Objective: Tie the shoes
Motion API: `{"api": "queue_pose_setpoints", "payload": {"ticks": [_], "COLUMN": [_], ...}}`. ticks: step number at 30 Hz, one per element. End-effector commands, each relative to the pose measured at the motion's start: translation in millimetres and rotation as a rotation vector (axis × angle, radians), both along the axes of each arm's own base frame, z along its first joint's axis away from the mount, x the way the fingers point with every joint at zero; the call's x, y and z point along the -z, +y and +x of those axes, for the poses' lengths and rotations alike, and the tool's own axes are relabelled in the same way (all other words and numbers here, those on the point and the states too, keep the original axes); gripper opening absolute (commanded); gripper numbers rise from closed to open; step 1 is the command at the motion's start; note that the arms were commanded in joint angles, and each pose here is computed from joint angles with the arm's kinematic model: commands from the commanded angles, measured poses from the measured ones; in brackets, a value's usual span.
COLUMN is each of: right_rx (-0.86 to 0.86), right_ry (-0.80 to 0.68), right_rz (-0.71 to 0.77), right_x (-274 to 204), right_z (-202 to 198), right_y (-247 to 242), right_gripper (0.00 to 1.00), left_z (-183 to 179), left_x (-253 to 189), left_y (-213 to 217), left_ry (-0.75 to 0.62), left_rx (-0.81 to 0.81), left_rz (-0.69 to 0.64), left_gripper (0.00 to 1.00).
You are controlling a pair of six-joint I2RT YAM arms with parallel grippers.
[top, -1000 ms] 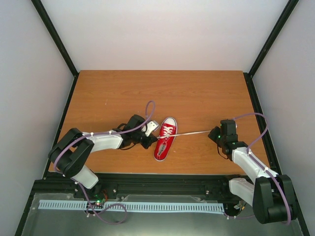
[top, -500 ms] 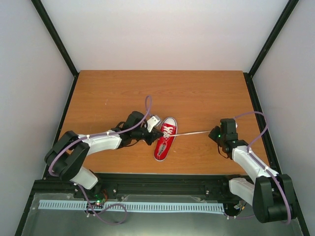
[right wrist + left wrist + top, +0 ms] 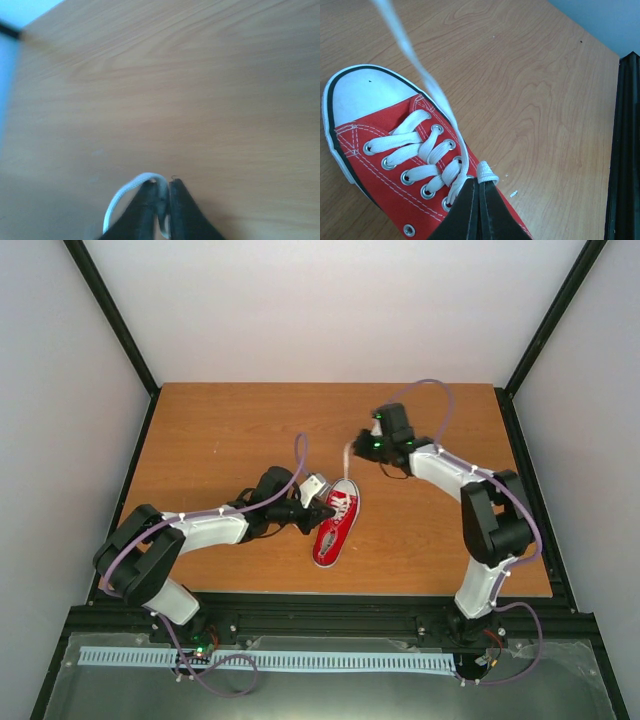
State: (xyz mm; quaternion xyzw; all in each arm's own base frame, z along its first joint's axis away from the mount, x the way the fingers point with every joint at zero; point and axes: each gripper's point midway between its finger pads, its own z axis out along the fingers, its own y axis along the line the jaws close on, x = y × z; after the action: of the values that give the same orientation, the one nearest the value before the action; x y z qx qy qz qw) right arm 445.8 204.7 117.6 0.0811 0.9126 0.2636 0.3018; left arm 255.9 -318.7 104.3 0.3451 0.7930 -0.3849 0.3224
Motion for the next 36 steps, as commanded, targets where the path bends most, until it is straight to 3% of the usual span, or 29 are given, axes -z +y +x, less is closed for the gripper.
{"api": "queue_pose_setpoints", "payload": {"ticks": [1,3,4,6,9,12,16,19,31,36], "right_rx": [-0.32,-0.291,-0.27,-0.217,-0.184,-0.288,-0.561,-0.673,-0.76,-0.8], "right_ry": [-0.032,-0.034,-0.041,-0.027,-0.037,-0.129,-0.157,-0.154,-0.109,-0.117], "right_rz": [0.144,0.12,0.089,0.055,0.112,0.155,0.31,0.341,0.367,0.389], "right_x": [-45.9,-45.3,-43.8,-31.7,-19.1,-21.4,-26.1,-25.9,-3.5,-6.5], "right_z": [-48.8,-60.4,-64.7,-73.4,-91.1,-113.9,-160.0,-181.3,-184.7,-190.0], "right_y": [80.7,65.6,54.5,28.3,1.3,5.9,38.9,55.1,71.8,75.8], "right_gripper": [0.24,0.67,0.79,0.89,0.92,0.93,0.92,0.89,0.49,0.44], "left_z": [-1.7,-1.9,-2.1,-2.3,-2.6,-1.7,0.2,0.0,-1.3,-0.3], "left_x": [-17.8,-19.6,-19.7,-20.8,-20.5,-19.2,-16.3,-15.7,-13.0,-13.0], "left_y": [-6.0,-6.4,-7.0,-8.7,-9.9,-10.0,-9.9,-10.9,-10.7,-11.2], "left_ry": [-0.047,-0.046,-0.042,-0.034,-0.022,-0.012,-0.004,-0.001,0.002,0.001], "left_rx": [0.012,0.013,0.015,0.019,0.021,0.014,0.007,0.011,0.015,0.016], "left_rz": [-0.054,-0.059,-0.061,-0.068,-0.073,-0.068,-0.061,-0.061,-0.056,-0.058], "left_gripper": [0.01,0.01,0.01,0.01,0.01,0.01,0.01,0.01,0.01,0.01]}}
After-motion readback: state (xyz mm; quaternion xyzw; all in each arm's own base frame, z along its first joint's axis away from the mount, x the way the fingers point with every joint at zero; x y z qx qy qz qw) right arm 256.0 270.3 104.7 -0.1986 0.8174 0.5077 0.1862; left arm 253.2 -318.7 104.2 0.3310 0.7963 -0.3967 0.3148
